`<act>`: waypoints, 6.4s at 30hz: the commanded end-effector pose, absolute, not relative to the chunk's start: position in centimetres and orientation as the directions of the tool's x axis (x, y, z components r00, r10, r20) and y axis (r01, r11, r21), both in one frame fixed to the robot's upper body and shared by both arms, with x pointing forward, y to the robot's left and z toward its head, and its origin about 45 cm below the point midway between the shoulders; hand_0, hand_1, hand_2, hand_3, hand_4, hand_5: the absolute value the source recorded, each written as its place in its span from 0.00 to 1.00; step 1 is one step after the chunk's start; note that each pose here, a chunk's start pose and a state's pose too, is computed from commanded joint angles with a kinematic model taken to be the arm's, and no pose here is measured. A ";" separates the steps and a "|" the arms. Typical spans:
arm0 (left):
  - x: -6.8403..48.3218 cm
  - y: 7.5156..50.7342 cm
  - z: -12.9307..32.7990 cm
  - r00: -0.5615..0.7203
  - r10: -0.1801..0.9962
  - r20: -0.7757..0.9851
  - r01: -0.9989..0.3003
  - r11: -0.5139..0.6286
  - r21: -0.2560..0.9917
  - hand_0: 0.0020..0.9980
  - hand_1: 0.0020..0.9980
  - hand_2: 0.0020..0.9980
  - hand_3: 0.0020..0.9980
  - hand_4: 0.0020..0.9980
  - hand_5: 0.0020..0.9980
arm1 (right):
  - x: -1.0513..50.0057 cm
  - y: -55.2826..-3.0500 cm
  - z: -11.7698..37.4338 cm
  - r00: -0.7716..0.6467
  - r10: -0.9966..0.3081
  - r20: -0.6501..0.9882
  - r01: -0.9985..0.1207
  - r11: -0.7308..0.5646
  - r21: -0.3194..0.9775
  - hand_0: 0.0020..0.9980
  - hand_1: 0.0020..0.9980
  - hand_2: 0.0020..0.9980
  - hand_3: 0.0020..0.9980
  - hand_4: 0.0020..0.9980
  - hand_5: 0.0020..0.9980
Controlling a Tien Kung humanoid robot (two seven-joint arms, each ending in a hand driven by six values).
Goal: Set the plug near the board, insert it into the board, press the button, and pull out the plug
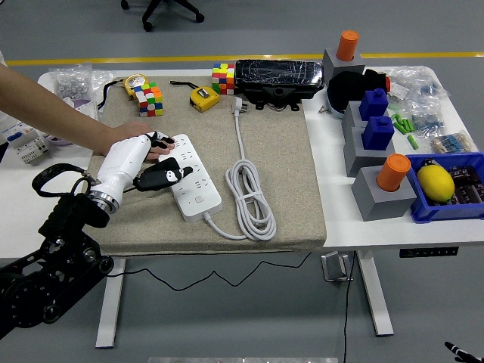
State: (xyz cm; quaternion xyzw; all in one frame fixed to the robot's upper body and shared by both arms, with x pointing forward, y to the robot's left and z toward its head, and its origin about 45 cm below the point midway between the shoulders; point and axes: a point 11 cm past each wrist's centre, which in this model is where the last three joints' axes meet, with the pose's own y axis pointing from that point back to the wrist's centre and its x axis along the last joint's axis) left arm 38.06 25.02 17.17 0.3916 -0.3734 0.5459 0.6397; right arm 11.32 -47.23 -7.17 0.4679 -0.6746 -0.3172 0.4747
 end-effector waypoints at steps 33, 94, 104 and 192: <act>39.0 25.5 14.8 0.188 0.413 0.891 -0.982 0.046 0.185 0.28 0.25 0.29 0.48 0.62 0.03 | 11.5 -47.5 -7.0 -0.101 -0.931 0.350 -0.334 0.363 0.870 0.65 0.64 0.61 0.55 0.98 0.55; 36.9 29.6 17.7 -0.027 0.649 0.760 -0.998 0.022 -0.055 0.76 0.84 0.81 0.82 1.00 0.70 | 11.4 -47.1 -7.2 -0.109 -0.933 0.342 -0.331 0.359 0.873 0.65 0.64 0.61 0.55 0.98 0.55; 37.2 29.8 21.4 -0.158 0.829 0.536 -0.976 -0.050 -0.210 0.74 0.77 0.74 0.76 0.98 0.67 | 11.7 -47.3 -7.1 -0.113 -0.932 0.345 -0.337 0.363 0.869 0.65 0.64 0.61 0.55 0.98 0.55; 34.6 30.8 20.2 -0.121 0.865 0.488 -0.990 -0.069 -0.124 0.73 0.73 0.72 0.73 0.92 0.72 | 9.3 -46.2 -8.2 -0.133 -0.939 0.316 -0.287 0.342 0.895 0.65 0.64 0.62 0.55 0.97 0.54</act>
